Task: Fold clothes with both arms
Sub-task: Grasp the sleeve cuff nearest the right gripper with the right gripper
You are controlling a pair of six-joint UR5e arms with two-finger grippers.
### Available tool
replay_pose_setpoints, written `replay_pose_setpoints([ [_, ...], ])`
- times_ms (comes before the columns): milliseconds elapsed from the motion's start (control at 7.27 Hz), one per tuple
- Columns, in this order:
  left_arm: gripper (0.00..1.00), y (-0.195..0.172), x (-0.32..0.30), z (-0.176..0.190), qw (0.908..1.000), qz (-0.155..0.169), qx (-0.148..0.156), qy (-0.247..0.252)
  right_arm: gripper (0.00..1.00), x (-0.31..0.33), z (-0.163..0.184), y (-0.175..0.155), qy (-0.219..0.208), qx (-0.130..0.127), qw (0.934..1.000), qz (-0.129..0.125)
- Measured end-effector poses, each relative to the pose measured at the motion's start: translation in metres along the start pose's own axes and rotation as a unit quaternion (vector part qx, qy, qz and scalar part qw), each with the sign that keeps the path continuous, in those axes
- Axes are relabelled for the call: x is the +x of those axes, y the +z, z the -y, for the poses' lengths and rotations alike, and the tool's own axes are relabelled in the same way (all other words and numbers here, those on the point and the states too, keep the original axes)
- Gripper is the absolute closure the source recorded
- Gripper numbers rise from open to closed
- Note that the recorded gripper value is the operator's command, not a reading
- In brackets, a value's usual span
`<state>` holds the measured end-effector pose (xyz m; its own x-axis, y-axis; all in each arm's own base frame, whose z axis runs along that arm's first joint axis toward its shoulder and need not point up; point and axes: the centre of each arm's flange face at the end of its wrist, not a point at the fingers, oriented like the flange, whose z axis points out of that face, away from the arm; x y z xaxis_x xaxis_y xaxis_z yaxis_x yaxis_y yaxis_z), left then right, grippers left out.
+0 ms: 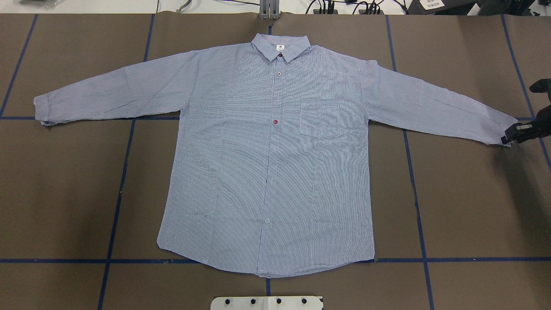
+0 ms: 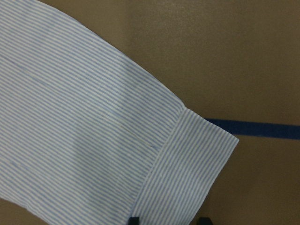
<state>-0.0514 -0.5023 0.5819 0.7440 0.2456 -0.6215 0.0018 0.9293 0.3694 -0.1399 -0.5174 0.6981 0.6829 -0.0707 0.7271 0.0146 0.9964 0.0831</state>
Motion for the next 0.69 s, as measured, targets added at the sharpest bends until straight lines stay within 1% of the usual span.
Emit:
replay_pose_setpoints([
  [138, 0.0, -0.0004, 0.0, 0.0001, 1.0, 0.0, 0.0, 0.0, 0.63, 0.0009, -0.0005, 0.001, 0.001, -0.001, 1.0, -0.001],
  [275, 0.0, -0.0011, 0.0001, 0.0003, 1.0, 0.0, 0.001, 0.0, 0.76, 0.0025, -0.0012, 0.002, 0.003, -0.002, 1.0, -0.002],
  [413, 0.0, -0.0032, 0.0011, 0.0011, 1.0, 0.0, 0.003, -0.001, 0.99, 0.0036, -0.0017, 0.0026, 0.005, -0.003, 1.0, -0.003],
  [688, 0.0, -0.0078, 0.0046, 0.0027, 1.0, 0.001, 0.008, -0.005, 1.0, 0.0037, -0.0012, 0.0022, 0.023, -0.001, 0.9997, -0.003],
])
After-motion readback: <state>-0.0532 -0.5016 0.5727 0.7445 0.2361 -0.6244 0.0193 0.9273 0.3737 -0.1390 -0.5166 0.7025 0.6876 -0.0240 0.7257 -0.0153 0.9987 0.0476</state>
